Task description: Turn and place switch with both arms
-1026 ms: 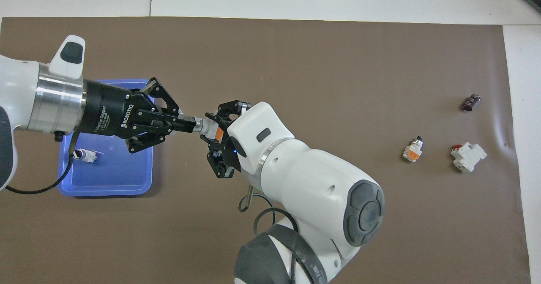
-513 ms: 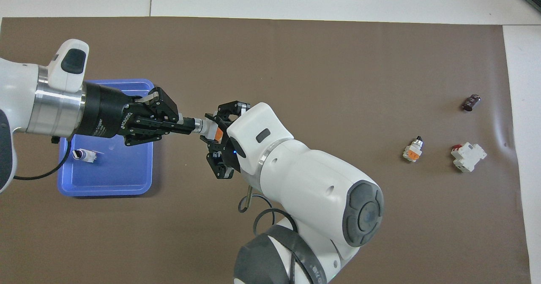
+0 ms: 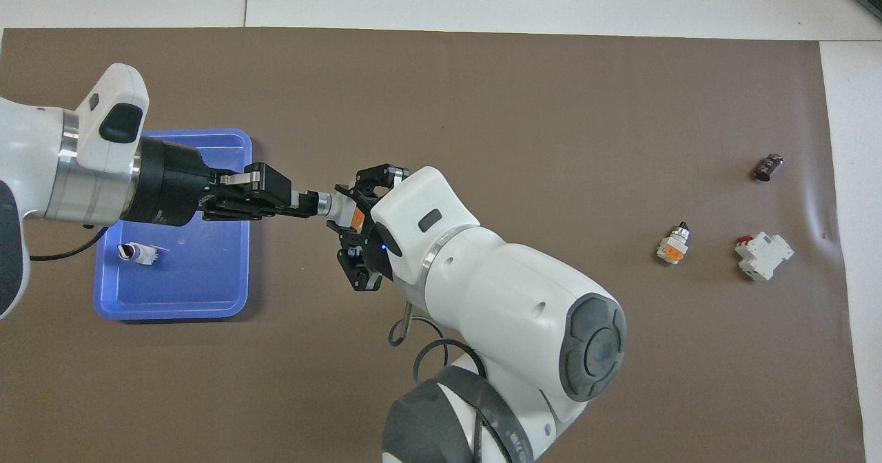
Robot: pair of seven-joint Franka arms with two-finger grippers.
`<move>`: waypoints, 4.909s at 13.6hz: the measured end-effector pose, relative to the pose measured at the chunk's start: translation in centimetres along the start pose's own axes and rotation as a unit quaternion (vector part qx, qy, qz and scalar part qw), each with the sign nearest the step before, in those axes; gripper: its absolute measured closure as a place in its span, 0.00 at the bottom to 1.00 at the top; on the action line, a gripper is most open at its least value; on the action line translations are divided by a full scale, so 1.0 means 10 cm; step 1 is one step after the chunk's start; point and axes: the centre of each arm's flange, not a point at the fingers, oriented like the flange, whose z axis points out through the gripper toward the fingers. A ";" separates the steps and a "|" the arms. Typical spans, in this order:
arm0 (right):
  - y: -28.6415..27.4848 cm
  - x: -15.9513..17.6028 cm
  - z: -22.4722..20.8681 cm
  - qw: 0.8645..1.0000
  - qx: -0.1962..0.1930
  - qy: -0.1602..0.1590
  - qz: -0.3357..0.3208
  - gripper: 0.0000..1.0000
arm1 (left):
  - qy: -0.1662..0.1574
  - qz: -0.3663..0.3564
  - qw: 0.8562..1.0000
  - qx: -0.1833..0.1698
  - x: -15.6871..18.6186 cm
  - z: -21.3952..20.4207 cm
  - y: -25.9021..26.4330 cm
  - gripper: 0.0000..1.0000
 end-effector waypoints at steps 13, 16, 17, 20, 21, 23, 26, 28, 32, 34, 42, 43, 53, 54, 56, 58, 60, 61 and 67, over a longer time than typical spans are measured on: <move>-0.20 0.02 0.16 1.000 0.023 -0.007 -0.008 0.59 | -0.016 0.287 0.957 0.038 -0.17 0.02 -0.19 0.90; -0.21 0.02 0.16 1.000 0.025 -0.008 -0.008 0.59 | -0.019 0.296 0.954 0.039 -0.17 0.03 -0.19 0.90; -0.21 0.02 0.16 1.000 0.025 -0.008 -0.008 0.59 | -0.019 0.297 0.954 0.039 -0.17 0.03 -0.19 0.90; -0.21 0.02 0.16 1.000 0.025 -0.008 -0.008 0.59 | -0.019 0.297 0.954 0.039 -0.17 0.03 -0.19 0.90; -0.21 0.02 0.16 1.000 0.025 -0.008 -0.007 0.59 | -0.019 0.297 0.954 0.039 -0.17 0.03 -0.19 0.90; -0.14 0.04 0.10 1.000 0.017 -0.003 0.004 0.43 | -0.030 0.294 0.954 0.047 -0.19 0.08 -0.26 0.90; 0.02 0.07 -0.05 1.000 -0.002 0.005 0.010 0.07 | -0.044 0.282 0.957 0.054 -0.21 0.17 -0.40 0.90; 0.11 0.02 -0.09 1.000 -0.009 0.005 0.015 0.00 | -0.045 0.266 0.961 0.064 -0.21 0.15 -0.44 0.90; 0.54 -0.33 -0.21 0.998 -0.029 -0.015 0.047 0.00 | -0.047 0.245 0.962 0.113 -0.16 -0.06 -0.73 0.90; 0.86 -0.62 -0.33 0.996 -0.050 -0.027 0.071 0.00 | -0.047 0.231 0.961 0.145 -0.13 -0.19 -0.89 0.90; 1.75 -1.91 -0.86 0.971 -0.062 -0.102 0.205 0.00 | -0.059 0.134 0.948 0.284 -0.10 -0.73 -1.88 0.90; 1.82 -2.01 -0.93 0.964 -0.074 -0.112 0.228 0.00 | -0.064 0.123 0.945 0.296 -0.08 -0.72 -2.01 0.90; 1.99 -2.30 -1.83 0.816 -0.154 -0.308 0.464 0.00 | -0.035 0.023 0.944 0.329 0.36 -0.08 -2.87 0.90; 2.02 -2.34 -2.05 0.794 -0.155 -0.322 0.492 0.00 | -0.037 0.012 0.944 0.327 0.39 0.00 -2.94 0.90; 2.09 -2.46 -2.53 0.747 -0.152 -0.341 0.550 0.00 | -0.040 -0.007 0.943 0.330 0.43 0.08 -3.03 0.90; 2.12 -2.53 -2.91 0.715 -0.146 -0.351 0.587 0.00 | -0.046 -0.015 0.937 0.345 0.43 0.10 -3.00 0.90; 2.11 -2.55 -3.12 0.692 -0.146 -0.359 0.609 0.00 | -0.068 -0.023 0.933 0.352 0.42 0.13 -2.94 0.90; 2.11 -2.57 -3.14 0.683 -0.147 -0.362 0.617 0.00 | -0.072 -0.028 0.932 0.354 0.44 0.12 -2.91 0.90; 2.09 -2.68 -3.12 0.670 -0.145 -0.368 0.628 0.00 | -0.051 -0.041 0.931 0.358 0.66 -0.04 -2.70 0.39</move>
